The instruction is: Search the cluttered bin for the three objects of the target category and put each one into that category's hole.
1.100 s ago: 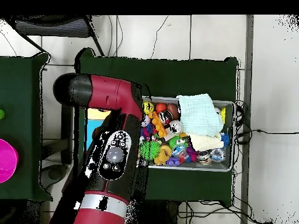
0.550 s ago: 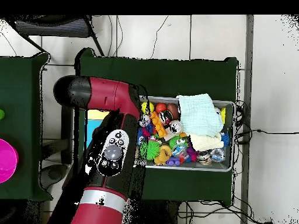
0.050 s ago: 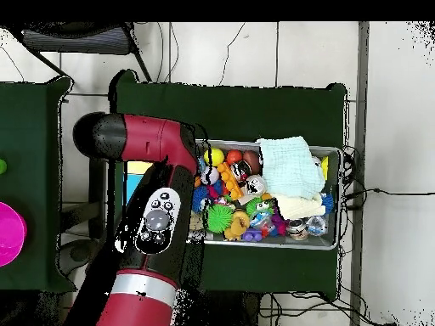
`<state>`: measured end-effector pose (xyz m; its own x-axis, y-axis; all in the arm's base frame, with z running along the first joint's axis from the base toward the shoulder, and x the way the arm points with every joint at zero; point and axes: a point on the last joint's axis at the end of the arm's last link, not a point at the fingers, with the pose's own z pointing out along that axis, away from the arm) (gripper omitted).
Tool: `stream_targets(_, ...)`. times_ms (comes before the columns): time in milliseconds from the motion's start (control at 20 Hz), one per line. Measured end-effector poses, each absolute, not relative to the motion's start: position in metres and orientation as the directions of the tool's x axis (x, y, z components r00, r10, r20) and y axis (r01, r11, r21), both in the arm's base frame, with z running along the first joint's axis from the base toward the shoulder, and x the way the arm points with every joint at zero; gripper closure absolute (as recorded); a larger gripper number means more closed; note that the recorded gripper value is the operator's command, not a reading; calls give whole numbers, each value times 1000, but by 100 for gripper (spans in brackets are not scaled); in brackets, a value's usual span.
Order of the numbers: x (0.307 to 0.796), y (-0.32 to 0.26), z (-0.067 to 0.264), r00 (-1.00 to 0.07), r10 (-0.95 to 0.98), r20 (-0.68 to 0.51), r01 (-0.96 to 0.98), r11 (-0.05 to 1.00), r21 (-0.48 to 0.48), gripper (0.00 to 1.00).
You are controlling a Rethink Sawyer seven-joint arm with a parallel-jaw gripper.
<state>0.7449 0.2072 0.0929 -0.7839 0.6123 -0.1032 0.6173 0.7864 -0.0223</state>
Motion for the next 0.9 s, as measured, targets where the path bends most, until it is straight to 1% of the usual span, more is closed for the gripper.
stream_targets(250,743,214,91,-785,615,-75,617,787,-17,100)
stream_targets(400,741,220,89,-788,615,-34,615,788,-22,100)
stream_targets(500,742,223,88,-791,612,15,611,790,-37,100)
stream_targets(900,752,224,86,-796,601,71,597,799,-70,100)
